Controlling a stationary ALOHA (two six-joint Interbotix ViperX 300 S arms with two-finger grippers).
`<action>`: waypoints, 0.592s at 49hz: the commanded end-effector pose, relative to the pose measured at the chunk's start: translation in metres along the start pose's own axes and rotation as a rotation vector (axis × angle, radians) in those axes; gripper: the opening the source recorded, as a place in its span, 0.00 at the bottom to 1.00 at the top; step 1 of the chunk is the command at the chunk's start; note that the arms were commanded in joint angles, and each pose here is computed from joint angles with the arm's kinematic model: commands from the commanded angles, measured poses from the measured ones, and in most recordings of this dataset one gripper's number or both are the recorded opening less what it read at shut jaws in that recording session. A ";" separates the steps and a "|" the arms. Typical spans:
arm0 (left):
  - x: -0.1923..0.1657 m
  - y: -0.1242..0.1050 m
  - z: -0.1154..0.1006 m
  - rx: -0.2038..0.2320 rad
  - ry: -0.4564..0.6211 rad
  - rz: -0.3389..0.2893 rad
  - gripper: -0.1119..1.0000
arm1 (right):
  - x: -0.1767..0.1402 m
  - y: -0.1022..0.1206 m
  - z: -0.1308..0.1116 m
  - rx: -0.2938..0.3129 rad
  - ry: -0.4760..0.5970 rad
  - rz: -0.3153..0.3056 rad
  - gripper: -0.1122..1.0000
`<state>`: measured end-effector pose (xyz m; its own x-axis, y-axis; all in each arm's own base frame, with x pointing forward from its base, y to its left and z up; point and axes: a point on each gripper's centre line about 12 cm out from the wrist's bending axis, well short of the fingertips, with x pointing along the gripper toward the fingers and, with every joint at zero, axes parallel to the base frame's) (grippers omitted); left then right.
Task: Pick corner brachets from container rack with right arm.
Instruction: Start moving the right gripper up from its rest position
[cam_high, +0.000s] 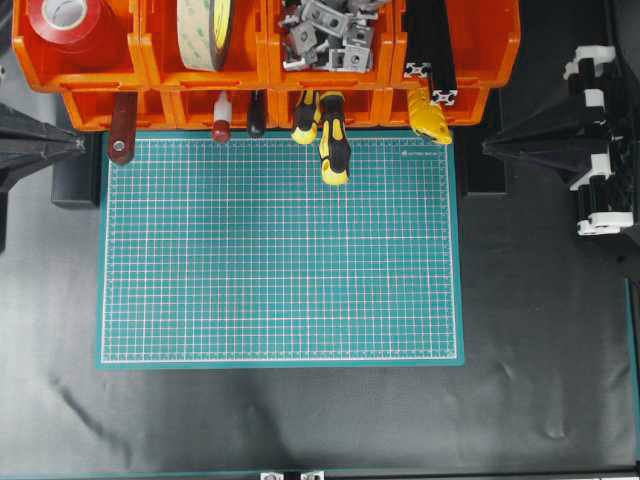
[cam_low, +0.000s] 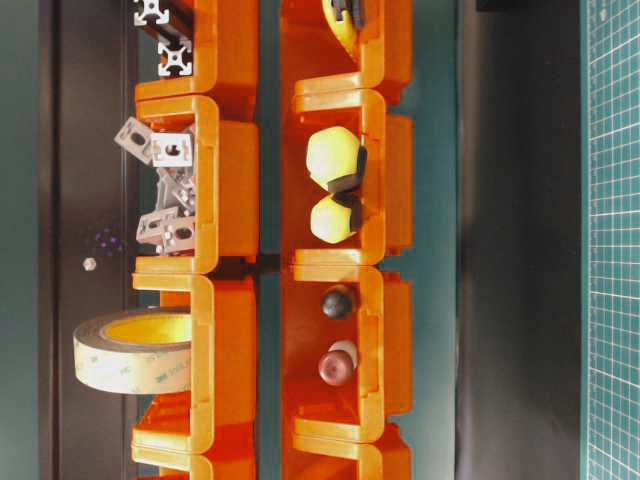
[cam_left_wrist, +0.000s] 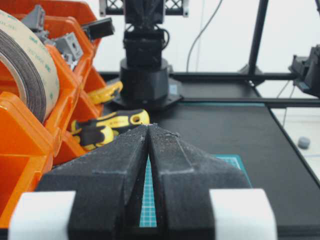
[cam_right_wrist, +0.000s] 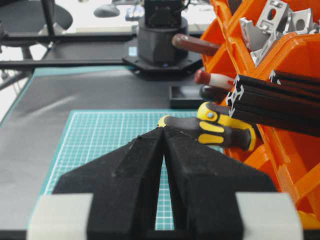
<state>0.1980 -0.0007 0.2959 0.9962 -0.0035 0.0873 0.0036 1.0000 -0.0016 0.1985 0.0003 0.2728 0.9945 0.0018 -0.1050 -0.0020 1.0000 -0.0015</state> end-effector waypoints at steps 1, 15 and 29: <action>0.002 -0.002 0.028 0.021 -0.064 -0.016 0.15 | 0.001 0.001 0.013 0.015 -0.034 0.004 0.11; 0.006 -0.001 0.048 0.012 0.120 -0.004 0.10 | -0.011 0.004 0.049 0.089 0.223 0.010 0.09; 0.006 -0.001 0.078 0.017 0.155 0.000 0.10 | -0.024 0.006 0.120 0.088 0.316 0.018 0.09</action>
<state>0.1969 -0.0010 0.3552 0.9958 -0.0026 -0.0918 0.0036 0.9999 0.0107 0.1856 0.0073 0.3667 0.9168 0.0370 -0.3977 -0.0005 0.9958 0.0915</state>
